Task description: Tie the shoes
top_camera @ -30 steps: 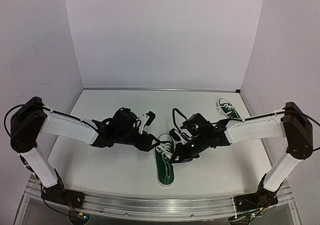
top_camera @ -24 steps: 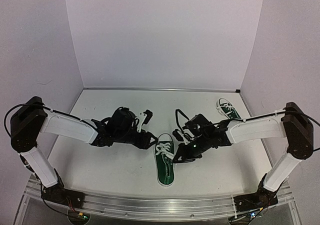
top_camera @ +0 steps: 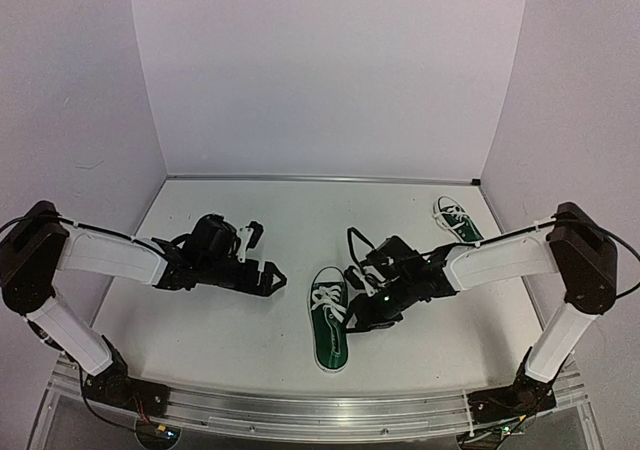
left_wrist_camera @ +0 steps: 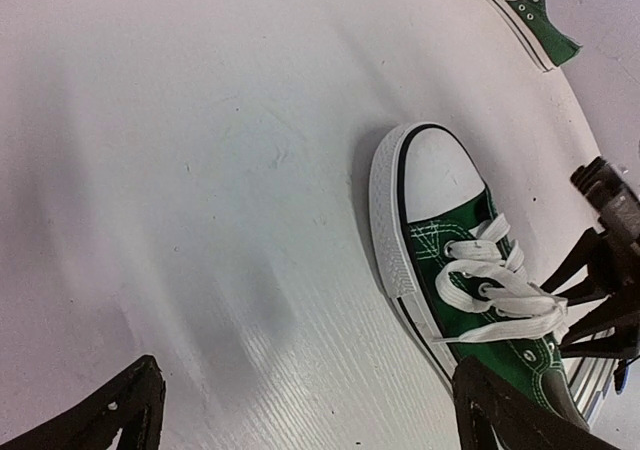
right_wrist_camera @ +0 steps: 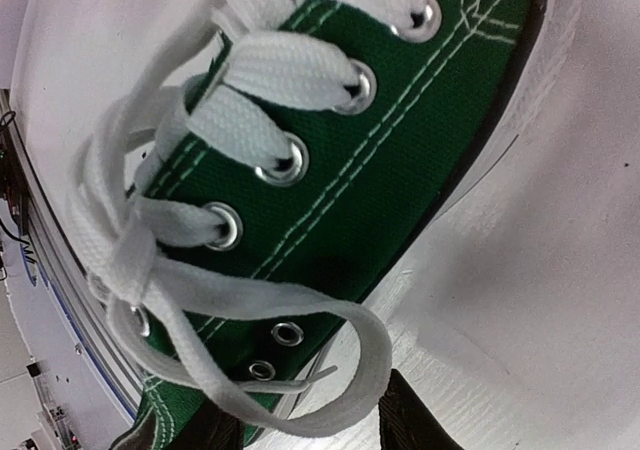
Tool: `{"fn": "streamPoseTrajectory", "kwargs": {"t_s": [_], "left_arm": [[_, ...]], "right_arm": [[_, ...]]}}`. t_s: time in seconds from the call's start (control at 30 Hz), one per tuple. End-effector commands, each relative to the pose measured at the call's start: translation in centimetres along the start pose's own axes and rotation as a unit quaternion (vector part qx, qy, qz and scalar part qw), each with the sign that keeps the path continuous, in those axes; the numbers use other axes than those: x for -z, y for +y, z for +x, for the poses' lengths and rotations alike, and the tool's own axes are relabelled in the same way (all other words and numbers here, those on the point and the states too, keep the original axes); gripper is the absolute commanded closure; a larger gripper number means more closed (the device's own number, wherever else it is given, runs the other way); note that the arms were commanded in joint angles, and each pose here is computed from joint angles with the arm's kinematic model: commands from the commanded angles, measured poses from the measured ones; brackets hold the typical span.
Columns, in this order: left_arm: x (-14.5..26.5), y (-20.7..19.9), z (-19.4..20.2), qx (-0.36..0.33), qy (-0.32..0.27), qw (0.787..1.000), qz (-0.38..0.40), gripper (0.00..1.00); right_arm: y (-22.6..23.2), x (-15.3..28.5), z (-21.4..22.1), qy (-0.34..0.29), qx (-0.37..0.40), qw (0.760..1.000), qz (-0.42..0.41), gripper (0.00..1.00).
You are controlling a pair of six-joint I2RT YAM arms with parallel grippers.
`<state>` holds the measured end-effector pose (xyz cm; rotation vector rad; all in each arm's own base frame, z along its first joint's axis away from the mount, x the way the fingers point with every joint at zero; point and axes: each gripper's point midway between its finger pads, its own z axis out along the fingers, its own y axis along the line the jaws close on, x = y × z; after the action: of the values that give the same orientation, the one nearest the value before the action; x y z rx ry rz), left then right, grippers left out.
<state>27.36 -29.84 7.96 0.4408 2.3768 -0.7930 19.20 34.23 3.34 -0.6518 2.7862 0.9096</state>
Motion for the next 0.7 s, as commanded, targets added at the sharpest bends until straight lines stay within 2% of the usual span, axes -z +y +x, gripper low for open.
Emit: {"fn": "streamPoseTrajectory", "kwargs": {"t_s": [0.0,0.23,0.37,0.53,0.67], "left_arm": [[1.5,-0.8,-1.3,-0.010,-0.008,1.000,0.011,0.00],[3.4,-0.9,-3.3,-0.007,-0.017,1.000,0.011,0.00],[5.3,-1.5,-5.2,-0.007,-0.008,1.000,0.005,0.00],[9.6,-2.0,-9.2,-0.014,-0.055,0.998,-0.039,0.00],[12.1,-0.6,-10.0,-0.010,-0.079,0.992,-0.096,0.00]], "right_arm": [[2.4,-0.2,-1.2,-0.014,0.018,0.999,-0.039,0.58],[4.2,3.2,-2.2,-0.053,0.028,0.997,-0.048,0.57],[5.5,7.5,-3.2,-0.113,0.043,0.992,-0.048,0.38],[6.6,14.7,-5.7,-0.238,0.064,0.969,-0.027,0.03],[6.0,16.9,-6.0,-0.279,0.058,0.959,-0.007,0.02]]}}
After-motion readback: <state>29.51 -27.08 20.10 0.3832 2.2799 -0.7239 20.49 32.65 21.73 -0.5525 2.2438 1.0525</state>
